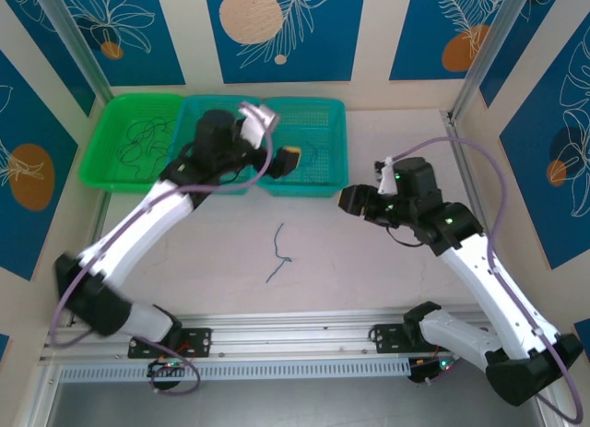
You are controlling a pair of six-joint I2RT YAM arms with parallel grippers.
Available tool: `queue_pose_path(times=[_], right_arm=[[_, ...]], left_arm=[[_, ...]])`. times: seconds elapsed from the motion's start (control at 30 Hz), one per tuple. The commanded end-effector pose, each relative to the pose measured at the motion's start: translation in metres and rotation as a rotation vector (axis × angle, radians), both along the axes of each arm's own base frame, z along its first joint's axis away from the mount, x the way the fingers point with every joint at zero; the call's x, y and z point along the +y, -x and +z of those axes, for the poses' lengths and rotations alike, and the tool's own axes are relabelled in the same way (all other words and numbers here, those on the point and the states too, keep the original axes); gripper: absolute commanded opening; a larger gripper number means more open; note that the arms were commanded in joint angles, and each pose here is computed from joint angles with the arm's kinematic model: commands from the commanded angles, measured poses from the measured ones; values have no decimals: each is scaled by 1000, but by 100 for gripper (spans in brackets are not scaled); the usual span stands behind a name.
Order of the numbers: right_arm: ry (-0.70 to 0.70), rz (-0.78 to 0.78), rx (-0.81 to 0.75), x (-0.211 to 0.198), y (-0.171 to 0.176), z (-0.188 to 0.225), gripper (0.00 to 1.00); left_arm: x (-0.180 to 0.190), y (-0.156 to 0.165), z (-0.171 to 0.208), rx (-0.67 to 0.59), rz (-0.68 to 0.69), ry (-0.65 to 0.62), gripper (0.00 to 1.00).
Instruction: Untangle the cables
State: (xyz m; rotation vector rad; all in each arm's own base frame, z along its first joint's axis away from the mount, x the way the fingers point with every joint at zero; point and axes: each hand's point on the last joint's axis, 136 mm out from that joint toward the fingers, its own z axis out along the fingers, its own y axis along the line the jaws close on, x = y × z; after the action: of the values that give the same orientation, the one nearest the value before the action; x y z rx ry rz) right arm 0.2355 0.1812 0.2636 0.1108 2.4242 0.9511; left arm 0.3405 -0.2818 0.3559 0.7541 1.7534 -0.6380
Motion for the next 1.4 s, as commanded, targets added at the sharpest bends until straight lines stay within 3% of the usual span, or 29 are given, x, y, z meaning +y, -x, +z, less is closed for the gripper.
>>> queue_pose_path(times=[0.0, 0.13, 0.23, 0.33, 0.4, 0.5, 0.63, 0.77, 0.83, 0.87, 0.93, 1.13, 1.37], right_arm=[[4, 52, 59, 28, 4, -24, 60], [53, 136, 147, 73, 18, -62, 60], [93, 165, 240, 101, 24, -93, 59], [162, 47, 362, 106, 24, -126, 58], [155, -14, 471, 111, 26, -151, 58], [89, 12, 581, 133, 32, -172, 58], [112, 5, 668, 145, 31, -199, 55], [132, -49, 681, 140, 25, -216, 42], [149, -66, 690, 136, 25, -221, 21], [158, -73, 692, 133, 25, -222, 11], [169, -84, 684, 127, 25, -220, 0], [201, -105, 584, 106, 21, -191, 0], [177, -75, 327, 97, -5, -106, 0]], left_arm=[[16, 46, 14, -105, -42, 38, 100], [43, 101, -10, -123, -94, -70, 100], [52, 145, -30, -119, -228, -157, 100], [60, 182, -51, -108, -355, -254, 100], [70, 194, -71, -87, -385, -337, 100], [85, 199, -94, -72, -374, -432, 100], [92, 199, -109, -71, -375, -489, 100], [89, 201, -115, -64, -402, -491, 100], [88, 202, -117, -61, -407, -492, 100], [89, 202, -118, -58, -408, -495, 100], [89, 203, -120, -59, -411, -495, 100], [81, 217, -114, -55, -489, -434, 100], [60, 228, -80, -104, -558, -249, 100]])
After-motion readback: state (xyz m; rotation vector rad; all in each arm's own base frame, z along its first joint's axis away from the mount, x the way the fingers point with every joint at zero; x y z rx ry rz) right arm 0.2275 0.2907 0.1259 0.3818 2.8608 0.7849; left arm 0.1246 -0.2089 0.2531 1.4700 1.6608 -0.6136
